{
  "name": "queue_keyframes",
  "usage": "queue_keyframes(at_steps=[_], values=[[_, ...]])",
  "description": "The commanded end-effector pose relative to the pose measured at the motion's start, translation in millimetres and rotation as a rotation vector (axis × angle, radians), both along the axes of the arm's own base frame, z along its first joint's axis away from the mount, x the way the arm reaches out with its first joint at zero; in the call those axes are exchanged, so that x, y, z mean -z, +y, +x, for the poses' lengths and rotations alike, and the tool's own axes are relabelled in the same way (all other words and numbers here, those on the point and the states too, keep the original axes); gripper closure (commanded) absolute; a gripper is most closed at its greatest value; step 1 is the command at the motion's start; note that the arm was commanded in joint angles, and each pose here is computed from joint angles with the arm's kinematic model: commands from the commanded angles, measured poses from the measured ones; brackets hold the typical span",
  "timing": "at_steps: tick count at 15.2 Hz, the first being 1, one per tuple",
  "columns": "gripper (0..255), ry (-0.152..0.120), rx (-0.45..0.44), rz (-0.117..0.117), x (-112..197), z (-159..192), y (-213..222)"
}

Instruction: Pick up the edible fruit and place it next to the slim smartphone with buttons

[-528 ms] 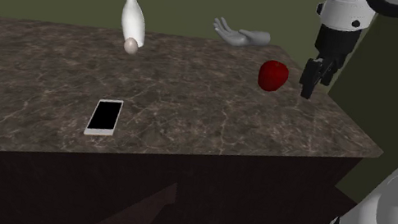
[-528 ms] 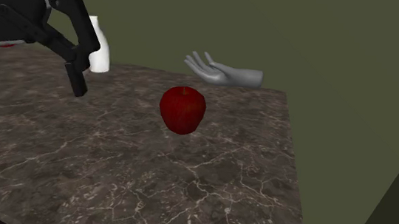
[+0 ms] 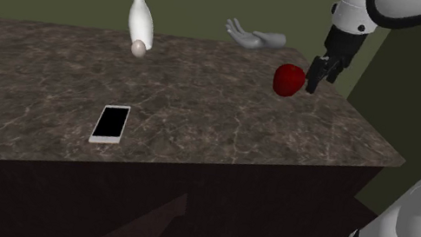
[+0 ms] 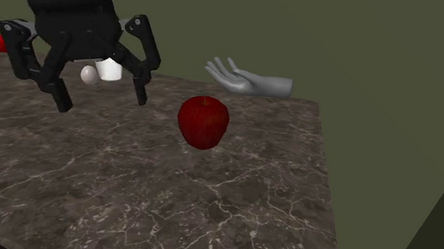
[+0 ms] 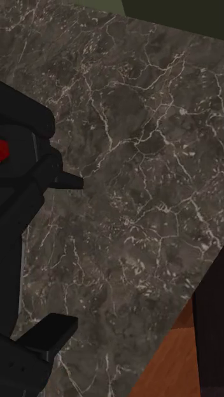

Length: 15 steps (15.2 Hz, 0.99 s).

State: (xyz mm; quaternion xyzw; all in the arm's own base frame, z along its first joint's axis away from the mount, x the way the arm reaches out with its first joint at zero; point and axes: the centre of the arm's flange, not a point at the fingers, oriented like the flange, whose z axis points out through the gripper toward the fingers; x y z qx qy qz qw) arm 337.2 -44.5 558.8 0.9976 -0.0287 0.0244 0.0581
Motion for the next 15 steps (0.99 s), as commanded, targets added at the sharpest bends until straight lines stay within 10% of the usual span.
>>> queue_keyframes(at_steps=[1, 15], values=[[0, -0.049, 0.012, 0.002, 4.1, 13.8, -23.9], [0, -0.368, 0.101, 0.023, 20.2, 96.1, -154.8]])
